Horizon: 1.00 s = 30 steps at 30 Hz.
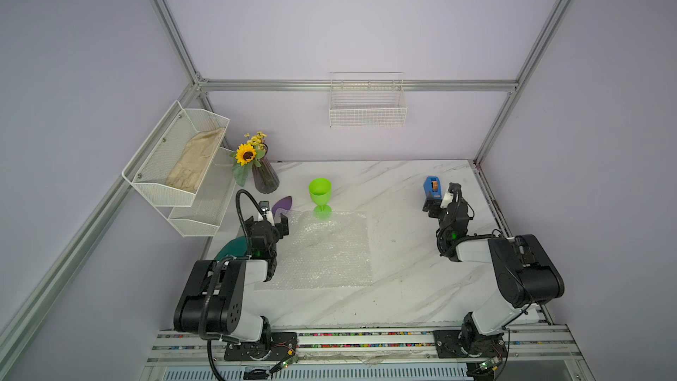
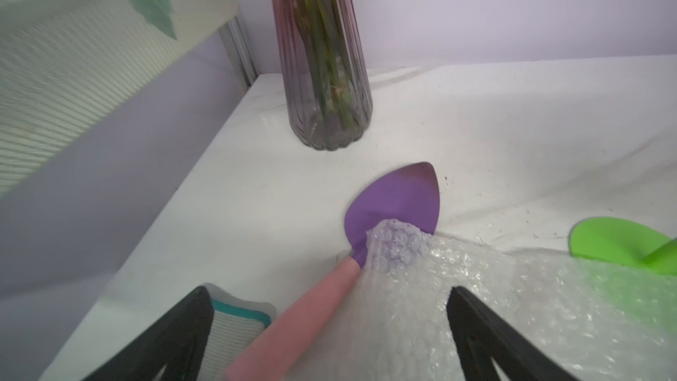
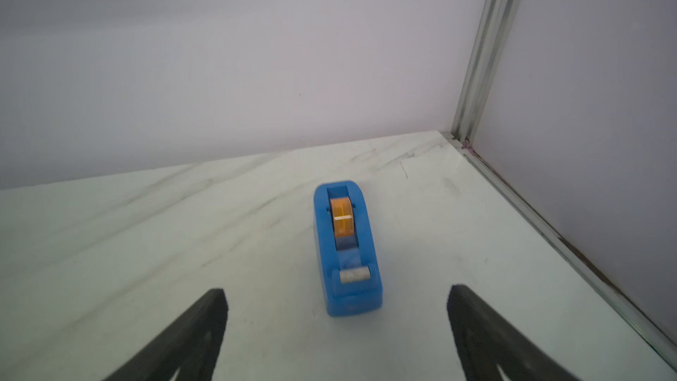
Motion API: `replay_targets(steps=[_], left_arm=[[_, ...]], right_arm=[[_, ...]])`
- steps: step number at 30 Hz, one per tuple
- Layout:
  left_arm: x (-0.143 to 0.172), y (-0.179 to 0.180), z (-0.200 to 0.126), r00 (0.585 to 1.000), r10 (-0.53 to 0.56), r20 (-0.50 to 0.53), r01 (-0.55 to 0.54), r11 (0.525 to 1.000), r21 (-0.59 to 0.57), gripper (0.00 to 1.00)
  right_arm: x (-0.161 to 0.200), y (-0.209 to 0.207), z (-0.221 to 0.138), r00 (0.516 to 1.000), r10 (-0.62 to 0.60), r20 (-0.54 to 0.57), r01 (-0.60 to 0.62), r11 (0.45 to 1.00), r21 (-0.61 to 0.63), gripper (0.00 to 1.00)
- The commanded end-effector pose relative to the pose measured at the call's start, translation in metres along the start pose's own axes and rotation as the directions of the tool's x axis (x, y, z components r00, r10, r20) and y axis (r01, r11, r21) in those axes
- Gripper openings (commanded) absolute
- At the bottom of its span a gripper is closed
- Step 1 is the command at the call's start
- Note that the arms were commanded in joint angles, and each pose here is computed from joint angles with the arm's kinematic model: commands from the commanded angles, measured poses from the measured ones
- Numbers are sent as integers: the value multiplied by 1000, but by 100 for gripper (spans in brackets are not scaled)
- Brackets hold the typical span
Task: Wrap wine glasses in bubble wrap
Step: Move the bubble wrap to the center of the board.
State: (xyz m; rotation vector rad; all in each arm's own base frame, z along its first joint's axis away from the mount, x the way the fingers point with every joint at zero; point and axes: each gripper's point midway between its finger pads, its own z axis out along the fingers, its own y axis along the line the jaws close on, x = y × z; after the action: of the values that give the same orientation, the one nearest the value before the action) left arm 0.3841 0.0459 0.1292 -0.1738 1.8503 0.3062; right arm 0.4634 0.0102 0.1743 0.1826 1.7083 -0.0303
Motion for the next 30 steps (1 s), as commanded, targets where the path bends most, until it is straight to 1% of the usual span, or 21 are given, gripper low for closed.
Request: replay_targets(steps=[1, 3, 5, 7, 9, 10, 12, 14, 17, 19, 21, 23, 27, 30], left_arm=[[-41, 17, -8, 994, -113, 3, 112, 989, -91, 100], [-46, 13, -13, 985, -161, -67, 156, 985, -74, 100], [-48, 6, -18, 968, -212, -138, 209, 977, -36, 100], [-52, -3, -22, 949, -243, -202, 248, 969, 2, 100], [-54, -18, -28, 932, -218, -289, 249, 966, 74, 100], [-55, -21, -31, 925, -214, -315, 253, 964, 86, 100], [-58, -22, -36, 909, -215, -357, 263, 960, 91, 100], [-59, -25, -42, 902, -199, -383, 258, 960, 109, 100], [-63, -23, -49, 908, -190, -373, 251, 961, 120, 100], [-65, -21, -53, 913, -185, -363, 244, 962, 124, 100], [-66, -20, -57, 919, -174, -354, 232, 964, 131, 100], [-68, -18, -60, 923, -174, -344, 230, 965, 129, 100], [-71, -15, -64, 930, -160, -332, 213, 968, 132, 100], [-71, -15, -64, 930, -151, -335, 206, 970, 132, 100]], right_arm=[[4, 37, 4, 970, 122, -209, -150, 981, -124, 94], [8, 71, 3, 921, 208, -329, -286, 934, -212, 89], [16, 109, -3, 862, 239, -447, -388, 879, -279, 84], [30, 150, -14, 792, 219, -570, -461, 827, -323, 81], [49, 193, -35, 712, 148, -686, -512, 778, -364, 77], [59, 212, -48, 668, 114, -736, -541, 754, -374, 77], [77, 240, -73, 588, 58, -807, -595, 707, -382, 76], [89, 263, -96, 530, 7, -848, -630, 672, -389, 76], [106, 295, -131, 449, -72, -891, -677, 623, -392, 77], [118, 312, -151, 395, -118, -911, -702, 601, -382, 77], [138, 323, -166, 330, -160, -930, -706, 613, -356, 78], [155, 328, -173, 293, -186, -938, -679, 649, -341, 77], [181, 312, -173, 249, -169, -954, -598, 748, -288, 78], [191, 298, -169, 236, -135, -962, -540, 805, -246, 80]])
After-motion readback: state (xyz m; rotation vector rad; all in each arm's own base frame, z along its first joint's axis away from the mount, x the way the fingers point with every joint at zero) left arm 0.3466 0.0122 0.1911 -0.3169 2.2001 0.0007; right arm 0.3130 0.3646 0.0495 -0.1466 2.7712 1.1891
